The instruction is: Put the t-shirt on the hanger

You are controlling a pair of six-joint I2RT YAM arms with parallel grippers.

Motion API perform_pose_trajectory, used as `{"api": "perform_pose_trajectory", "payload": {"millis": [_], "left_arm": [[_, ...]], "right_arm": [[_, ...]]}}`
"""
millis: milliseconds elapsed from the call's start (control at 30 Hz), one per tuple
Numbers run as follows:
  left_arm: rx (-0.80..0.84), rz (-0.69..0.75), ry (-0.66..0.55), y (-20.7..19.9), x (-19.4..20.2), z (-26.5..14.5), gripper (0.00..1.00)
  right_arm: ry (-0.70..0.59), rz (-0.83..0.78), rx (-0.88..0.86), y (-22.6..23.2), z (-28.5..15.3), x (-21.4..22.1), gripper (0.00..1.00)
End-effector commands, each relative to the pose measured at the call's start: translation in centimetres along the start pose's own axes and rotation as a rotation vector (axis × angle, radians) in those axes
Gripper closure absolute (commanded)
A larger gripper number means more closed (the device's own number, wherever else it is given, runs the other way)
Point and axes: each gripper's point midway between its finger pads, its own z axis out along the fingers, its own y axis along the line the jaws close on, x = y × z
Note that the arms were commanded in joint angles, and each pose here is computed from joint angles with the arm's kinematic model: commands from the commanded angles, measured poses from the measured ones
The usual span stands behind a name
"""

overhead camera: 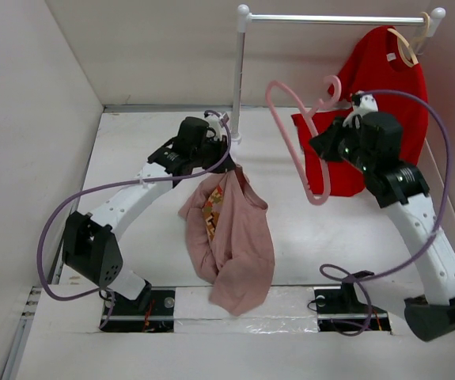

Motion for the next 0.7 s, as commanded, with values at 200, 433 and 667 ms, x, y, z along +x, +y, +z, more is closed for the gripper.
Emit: {"api": "perform_pose_trajectory", "payload": {"millis": [200,433,667], "left_arm": [[-0.026,-0.007,-0.049,0.3,-3.9,0.6,1.0],[-0.043,-0.005,-0.051,0.2,-5.2,1.1,1.0],[-0.046,-0.002,-0.061,0.1,-5.7,0.9,1.0]], "right_arm": [[0.182,0.054,-0.277,5.1,-11.3,7.9,1.0],[0.28,0.041,-0.306,5.2,-15.0,10.3,1.0],[0.327,0.035,-0.345,5.9,-14.6,11.6,1.0]]}}
